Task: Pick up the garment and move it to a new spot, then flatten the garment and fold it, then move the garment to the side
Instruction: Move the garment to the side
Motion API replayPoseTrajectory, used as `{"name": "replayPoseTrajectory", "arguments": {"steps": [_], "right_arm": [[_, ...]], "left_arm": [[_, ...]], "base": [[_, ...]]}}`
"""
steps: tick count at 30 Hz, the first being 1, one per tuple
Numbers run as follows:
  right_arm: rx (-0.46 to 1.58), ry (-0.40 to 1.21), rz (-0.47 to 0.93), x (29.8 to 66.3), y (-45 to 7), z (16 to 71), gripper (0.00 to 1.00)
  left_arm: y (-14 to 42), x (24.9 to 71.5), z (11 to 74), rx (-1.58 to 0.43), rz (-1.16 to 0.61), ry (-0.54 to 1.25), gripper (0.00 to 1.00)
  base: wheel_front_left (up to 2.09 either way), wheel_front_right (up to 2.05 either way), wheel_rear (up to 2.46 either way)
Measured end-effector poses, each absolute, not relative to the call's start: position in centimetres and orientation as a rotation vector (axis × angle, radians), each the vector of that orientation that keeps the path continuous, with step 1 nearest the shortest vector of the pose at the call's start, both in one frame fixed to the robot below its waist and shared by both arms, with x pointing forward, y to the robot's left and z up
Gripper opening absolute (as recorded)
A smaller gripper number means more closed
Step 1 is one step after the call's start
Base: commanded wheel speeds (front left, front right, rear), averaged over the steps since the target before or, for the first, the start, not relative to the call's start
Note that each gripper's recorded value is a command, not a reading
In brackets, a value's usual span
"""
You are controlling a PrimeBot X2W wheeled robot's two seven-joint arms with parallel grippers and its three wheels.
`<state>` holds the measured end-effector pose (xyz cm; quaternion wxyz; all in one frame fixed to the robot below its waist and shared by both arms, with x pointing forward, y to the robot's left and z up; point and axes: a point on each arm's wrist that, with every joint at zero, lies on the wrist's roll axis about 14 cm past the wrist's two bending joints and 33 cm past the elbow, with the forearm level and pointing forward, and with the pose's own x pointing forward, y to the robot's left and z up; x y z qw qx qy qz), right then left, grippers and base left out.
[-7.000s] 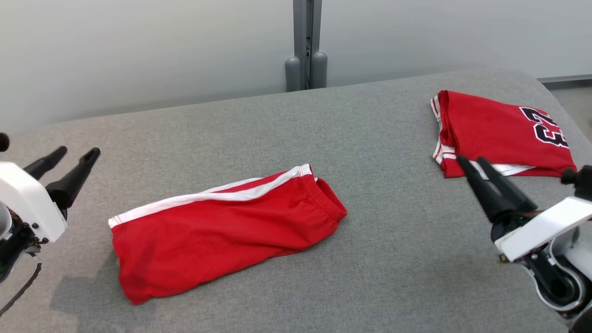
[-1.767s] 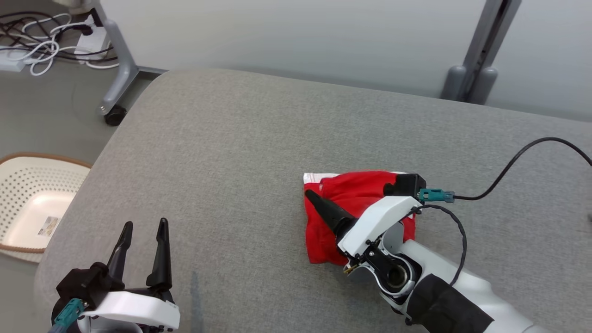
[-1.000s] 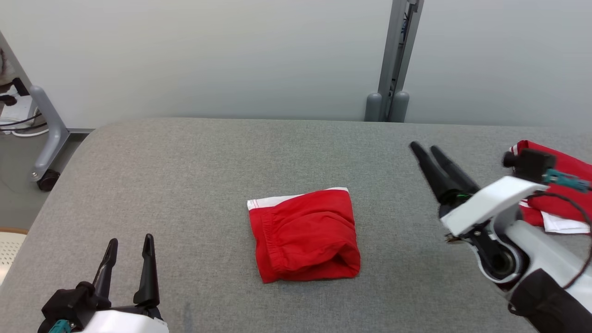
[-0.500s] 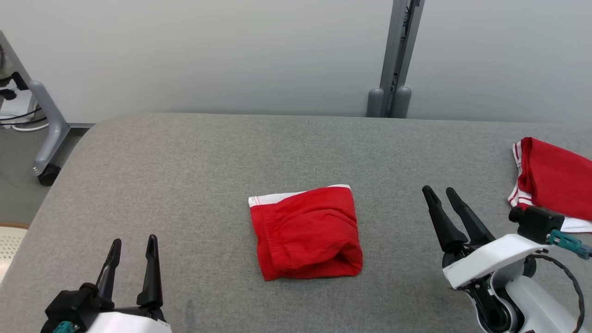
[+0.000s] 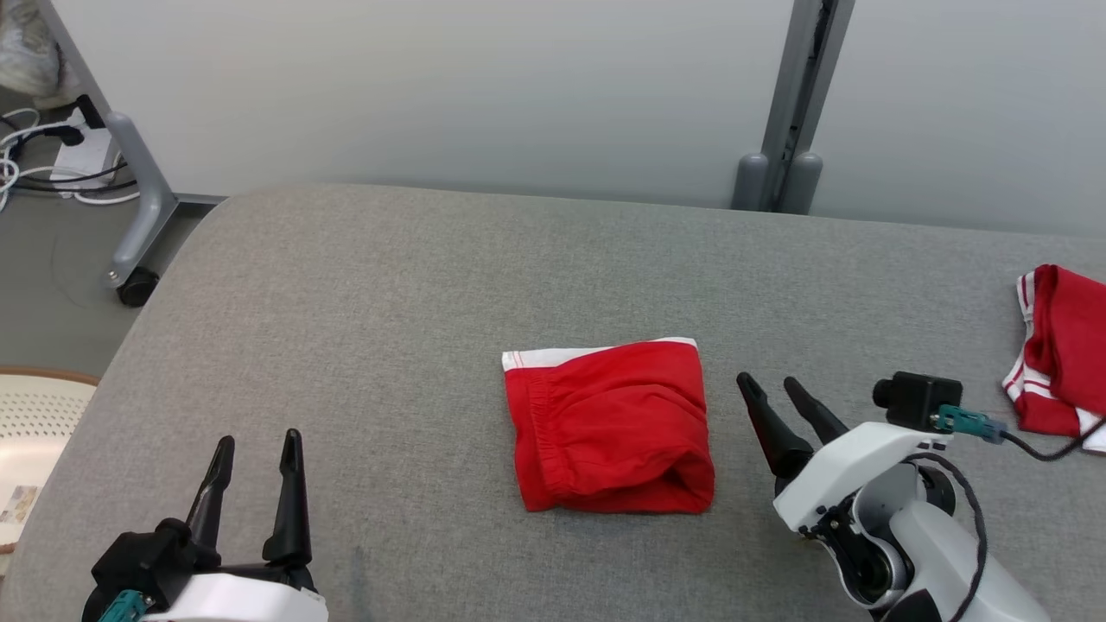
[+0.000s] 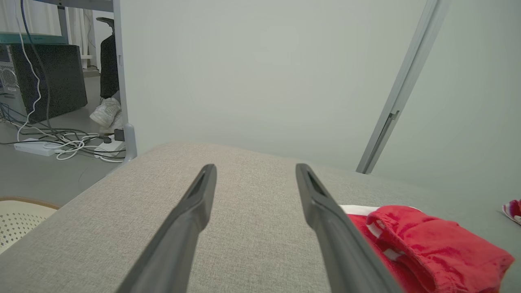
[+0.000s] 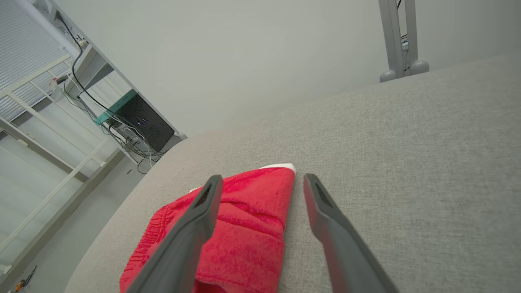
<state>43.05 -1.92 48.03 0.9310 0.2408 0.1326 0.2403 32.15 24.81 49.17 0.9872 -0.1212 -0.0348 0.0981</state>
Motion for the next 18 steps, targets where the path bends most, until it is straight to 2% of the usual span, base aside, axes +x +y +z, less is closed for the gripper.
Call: {"name": "replayPoseTrajectory", "arguments": {"steps": [10,11,15,18], "right_arm": [[0.382,0.548,0.493,43.8,0.9,42.5,1.0],[0.382,0.548,0.493,43.8,0.9,42.5,1.0],[0.374,0.71,0.46,42.9,1.0,39.3,1.0],[0.397,0.752,0.458,42.9,1.5,38.8,1.0]], "left_arm": [[26.3,31.4,48.7,-0.245,0.253,-0.059,1.0],[26.3,31.4,48.7,-0.245,0.253,-0.059,1.0],[27.1,30.6,48.3,-0.246,0.285,-0.049,1.0],[27.5,30.3,48.2,-0.245,0.3,-0.043,1.0]], "base": [[0.0,0.0,0.0],[0.0,0.0,0.0],[0.0,0.0,0.0],[0.0,0.0,0.0]]}}
